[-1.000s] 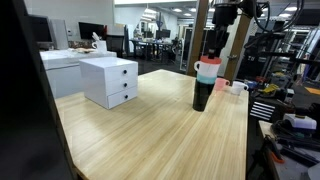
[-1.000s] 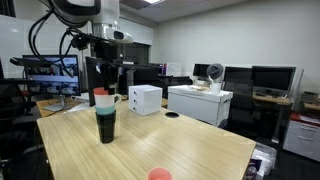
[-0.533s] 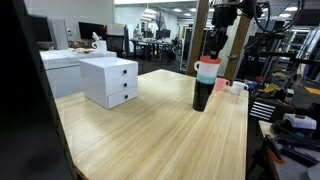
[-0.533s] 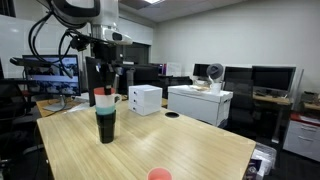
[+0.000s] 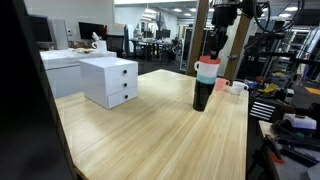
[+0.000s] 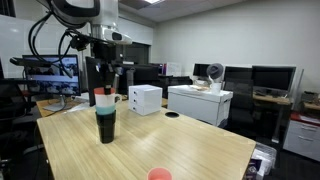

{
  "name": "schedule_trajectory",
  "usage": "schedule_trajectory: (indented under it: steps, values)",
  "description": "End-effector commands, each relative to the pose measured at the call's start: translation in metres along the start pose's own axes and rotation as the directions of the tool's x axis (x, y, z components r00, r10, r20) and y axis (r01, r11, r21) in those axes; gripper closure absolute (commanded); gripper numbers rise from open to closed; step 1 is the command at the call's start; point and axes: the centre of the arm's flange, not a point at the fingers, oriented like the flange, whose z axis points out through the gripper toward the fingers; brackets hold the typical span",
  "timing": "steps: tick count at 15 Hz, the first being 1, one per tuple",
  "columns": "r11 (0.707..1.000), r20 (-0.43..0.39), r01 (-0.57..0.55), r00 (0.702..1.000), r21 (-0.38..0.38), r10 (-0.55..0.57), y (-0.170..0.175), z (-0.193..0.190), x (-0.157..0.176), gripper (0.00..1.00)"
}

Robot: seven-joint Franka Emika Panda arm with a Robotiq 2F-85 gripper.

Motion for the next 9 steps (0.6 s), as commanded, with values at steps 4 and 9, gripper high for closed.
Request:
schedule_trajectory:
  steps: [4,9]
  values:
    - [1.0,0.016,0.001,1.0,-0.006,0.0,-0.0059,0.0011,-0.0095,0.94]
    - [1.0,0.01,0.014,1.0,-0.004,-0.014,-0.0084,-0.0047,-0.0098,0.96]
